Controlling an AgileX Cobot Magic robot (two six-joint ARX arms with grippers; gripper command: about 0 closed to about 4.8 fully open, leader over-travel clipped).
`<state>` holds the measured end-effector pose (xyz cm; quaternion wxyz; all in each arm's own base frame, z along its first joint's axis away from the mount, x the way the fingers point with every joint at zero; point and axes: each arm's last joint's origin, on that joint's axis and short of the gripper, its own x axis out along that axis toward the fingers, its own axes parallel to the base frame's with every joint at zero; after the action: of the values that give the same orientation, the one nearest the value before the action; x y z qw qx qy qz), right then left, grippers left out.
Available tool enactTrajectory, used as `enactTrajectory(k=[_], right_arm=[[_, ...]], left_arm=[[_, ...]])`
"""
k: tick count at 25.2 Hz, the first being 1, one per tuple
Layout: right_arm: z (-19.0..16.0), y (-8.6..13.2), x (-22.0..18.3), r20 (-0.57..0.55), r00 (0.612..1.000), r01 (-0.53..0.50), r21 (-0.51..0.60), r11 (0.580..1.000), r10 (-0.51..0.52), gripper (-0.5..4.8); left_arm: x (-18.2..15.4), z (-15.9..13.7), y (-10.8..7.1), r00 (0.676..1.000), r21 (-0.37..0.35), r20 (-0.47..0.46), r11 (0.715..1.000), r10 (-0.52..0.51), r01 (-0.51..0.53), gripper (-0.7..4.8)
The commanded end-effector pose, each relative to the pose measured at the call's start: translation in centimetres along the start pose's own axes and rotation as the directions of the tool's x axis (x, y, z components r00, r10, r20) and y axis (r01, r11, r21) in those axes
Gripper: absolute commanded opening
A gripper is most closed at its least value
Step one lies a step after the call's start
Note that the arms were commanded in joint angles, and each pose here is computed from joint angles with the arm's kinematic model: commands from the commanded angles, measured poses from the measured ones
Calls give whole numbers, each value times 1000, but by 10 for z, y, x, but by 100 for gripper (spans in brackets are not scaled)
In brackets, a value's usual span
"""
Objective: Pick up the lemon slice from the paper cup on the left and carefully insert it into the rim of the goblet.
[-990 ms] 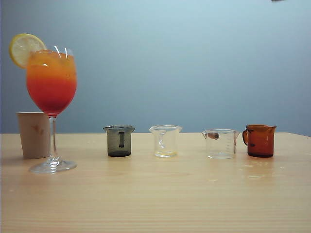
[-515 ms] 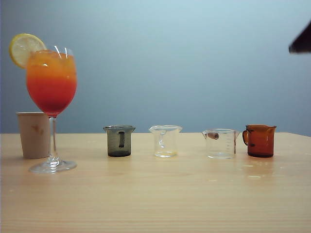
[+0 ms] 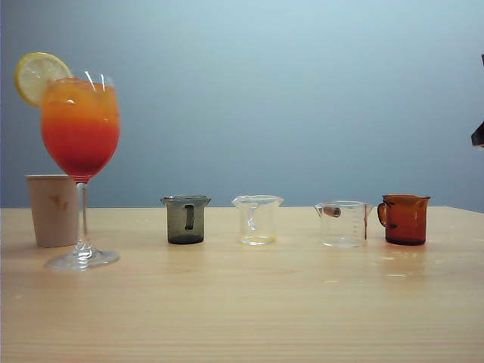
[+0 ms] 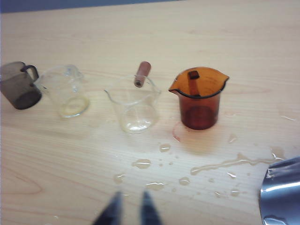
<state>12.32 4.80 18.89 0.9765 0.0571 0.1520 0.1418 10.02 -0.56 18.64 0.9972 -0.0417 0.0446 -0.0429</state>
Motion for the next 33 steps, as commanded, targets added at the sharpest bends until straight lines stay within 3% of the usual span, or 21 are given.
enactTrajectory(k=[1,9,16,22,29,33], right_arm=[[-1,0,0,-21,1000,7,-1,1000,-7,53],[-1,0,-1,-23,1000,8,-2,1000,-9,53],[1,-3,-14,72,997,8,11,1000,-8,53],[-23,-18,-15,144,986,85,41,996,-90,53],[-57,-40,-15,-41,963,270,77,960,-267,53],[-49,-43,-22,83,951,291,100,951,-299,53]], left_arm=[[5,-12,2,998,-1,60,1000,1,-1,-5],[7,-21,4,997,-3,61,999,45,-45,4],[7,-21,4,997,-3,59,999,43,-43,4],[7,-21,4,997,-3,58,999,43,-43,4],[2,-16,4,991,-3,120,999,50,-50,4],[-4,-9,15,964,-13,212,987,157,-158,4]])
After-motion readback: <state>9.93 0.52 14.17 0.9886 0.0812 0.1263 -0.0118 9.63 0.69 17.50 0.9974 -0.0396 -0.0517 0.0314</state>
